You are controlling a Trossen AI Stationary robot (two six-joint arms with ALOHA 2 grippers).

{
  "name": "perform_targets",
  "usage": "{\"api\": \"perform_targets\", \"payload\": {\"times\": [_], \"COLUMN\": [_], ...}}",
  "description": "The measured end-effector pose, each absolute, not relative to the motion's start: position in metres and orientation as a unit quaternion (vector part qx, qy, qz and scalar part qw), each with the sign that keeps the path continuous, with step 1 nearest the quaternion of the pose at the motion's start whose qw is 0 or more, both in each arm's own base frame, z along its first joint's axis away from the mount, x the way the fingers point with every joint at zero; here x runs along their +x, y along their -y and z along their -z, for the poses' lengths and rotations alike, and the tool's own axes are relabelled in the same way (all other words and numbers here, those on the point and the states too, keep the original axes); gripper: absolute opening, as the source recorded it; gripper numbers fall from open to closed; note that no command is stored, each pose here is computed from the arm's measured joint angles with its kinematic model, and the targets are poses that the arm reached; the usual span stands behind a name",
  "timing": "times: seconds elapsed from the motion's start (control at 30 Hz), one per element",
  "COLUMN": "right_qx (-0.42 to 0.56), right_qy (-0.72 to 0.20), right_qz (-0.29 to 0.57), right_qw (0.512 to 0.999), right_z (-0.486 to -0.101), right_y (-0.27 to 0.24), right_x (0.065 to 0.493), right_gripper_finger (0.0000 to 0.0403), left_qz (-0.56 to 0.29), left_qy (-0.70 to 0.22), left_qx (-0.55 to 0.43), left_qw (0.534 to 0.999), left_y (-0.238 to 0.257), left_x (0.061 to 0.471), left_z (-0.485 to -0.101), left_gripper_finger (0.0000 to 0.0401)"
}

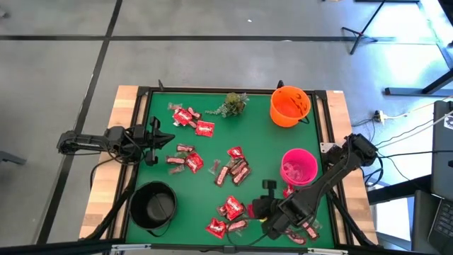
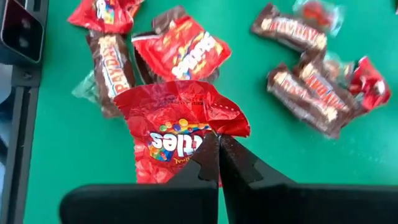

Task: Sort candy
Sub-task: Put the red candy into the orange bucket

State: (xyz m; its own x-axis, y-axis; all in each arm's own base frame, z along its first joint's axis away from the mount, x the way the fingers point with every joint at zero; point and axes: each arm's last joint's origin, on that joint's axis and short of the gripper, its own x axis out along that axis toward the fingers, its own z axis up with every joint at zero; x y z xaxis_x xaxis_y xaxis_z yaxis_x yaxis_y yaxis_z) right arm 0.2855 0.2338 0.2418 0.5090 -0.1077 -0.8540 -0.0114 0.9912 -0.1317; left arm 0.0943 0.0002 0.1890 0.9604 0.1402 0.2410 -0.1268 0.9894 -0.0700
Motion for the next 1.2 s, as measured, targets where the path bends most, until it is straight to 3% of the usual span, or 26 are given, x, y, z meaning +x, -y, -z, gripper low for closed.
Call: {"api": "perform_targets", "payload": {"times": [0.3,0.73,1.2], "right_qx": [-0.086,-0.116,-0.089], "right_qy": [-0.410,-0.375,-0.271], "right_qz": [0.047,0.073,0.087], "right_qw": [0.907,0.917,0.954], "right_z": [-0.249,-0.258,-0.276], "right_y": [-0.238,-0.220,-0.195], "right_x": [0.296,0.304,0.280], "right_gripper_finger": [0.0000,0.0000,0.0000], "left_qz": [-0.067,-0.067,-0.067], "left_qy": [0.124,0.124,0.124], "left_qx": [-0.027,-0.027,-0.027], "left_qw": [0.990,0.990,0.990], "left_y": [0.000,0.000,0.000], "left_x": [0.094,0.094,0.094], "left_z": [-0.189,-0.189,-0.189], "left_gripper_finger": [0.0000,0.0000,0.0000]}}
